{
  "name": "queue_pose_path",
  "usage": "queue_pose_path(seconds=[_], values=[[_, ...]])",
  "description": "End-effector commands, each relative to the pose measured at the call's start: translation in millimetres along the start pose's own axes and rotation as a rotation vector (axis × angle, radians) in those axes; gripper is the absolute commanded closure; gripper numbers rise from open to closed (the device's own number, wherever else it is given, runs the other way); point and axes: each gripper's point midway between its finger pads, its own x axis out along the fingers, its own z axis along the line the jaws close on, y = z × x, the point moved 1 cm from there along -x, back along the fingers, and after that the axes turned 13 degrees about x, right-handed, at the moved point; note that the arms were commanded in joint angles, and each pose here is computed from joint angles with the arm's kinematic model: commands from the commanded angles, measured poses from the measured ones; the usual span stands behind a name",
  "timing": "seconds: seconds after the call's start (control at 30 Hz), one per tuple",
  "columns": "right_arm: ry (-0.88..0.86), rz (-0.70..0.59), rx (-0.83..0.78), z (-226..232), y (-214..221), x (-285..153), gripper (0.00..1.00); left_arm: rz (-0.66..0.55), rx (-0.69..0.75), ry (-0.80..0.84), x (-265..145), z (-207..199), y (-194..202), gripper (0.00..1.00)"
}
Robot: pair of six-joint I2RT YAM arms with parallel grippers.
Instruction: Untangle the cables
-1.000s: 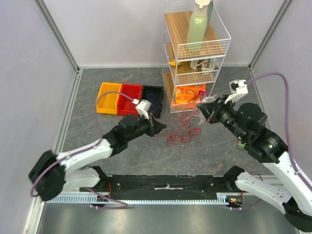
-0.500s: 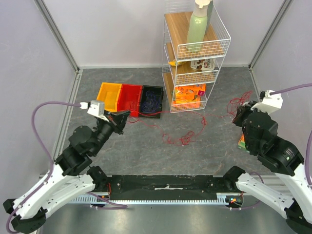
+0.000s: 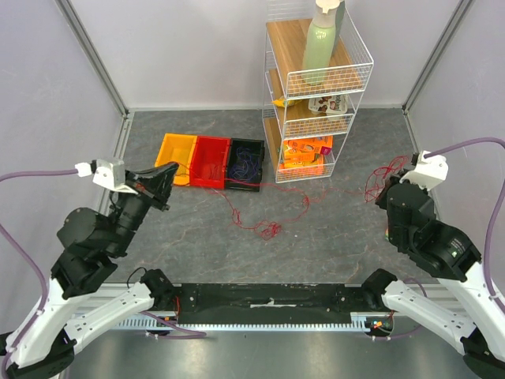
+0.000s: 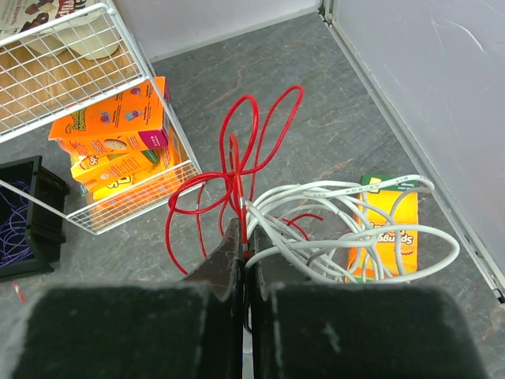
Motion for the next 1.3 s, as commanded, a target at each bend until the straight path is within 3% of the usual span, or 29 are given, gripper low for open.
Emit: queue_pose_path(seconds=[0.0,0.27,0.43,0.67,0.87,0.97,1.13,1.27], values=[[0.049,-0.065,0.048,-11,-15,-3,1.00,-0.060,0.072,-0.054,-9,17,-34,0.98],[0.112,-0.125,0.102,-32,-29,-13,1.00,-0.159,0.217,-0.214,-41,61,-95,0.98],[0.015,-0.081,0.060,-14,-22,-10,1.00,-0.224,0.201,-0.233,-62,72,-124,0.98],[-0.318,0.195,-0.060,69,61,11,1.00,-0.186,0.140,-0.077,-38,37,-119,0.98],[-0.338,0.465,-0.188,74,163,28,1.00,-0.162,0.080,0.076,-7,-2,-127,0.98],[-0.341,0.556,-0.222,70,190,26,0.87,-0.134,0.057,0.198,14,-32,-128,0.98],[-0.394,0.598,-0.278,76,192,20,0.43,-0.105,0.021,0.388,36,-75,-133,0.98],[-0.579,0.602,-0.268,103,183,5,0.23,-0.087,-0.013,0.430,46,-88,-136,0.98]])
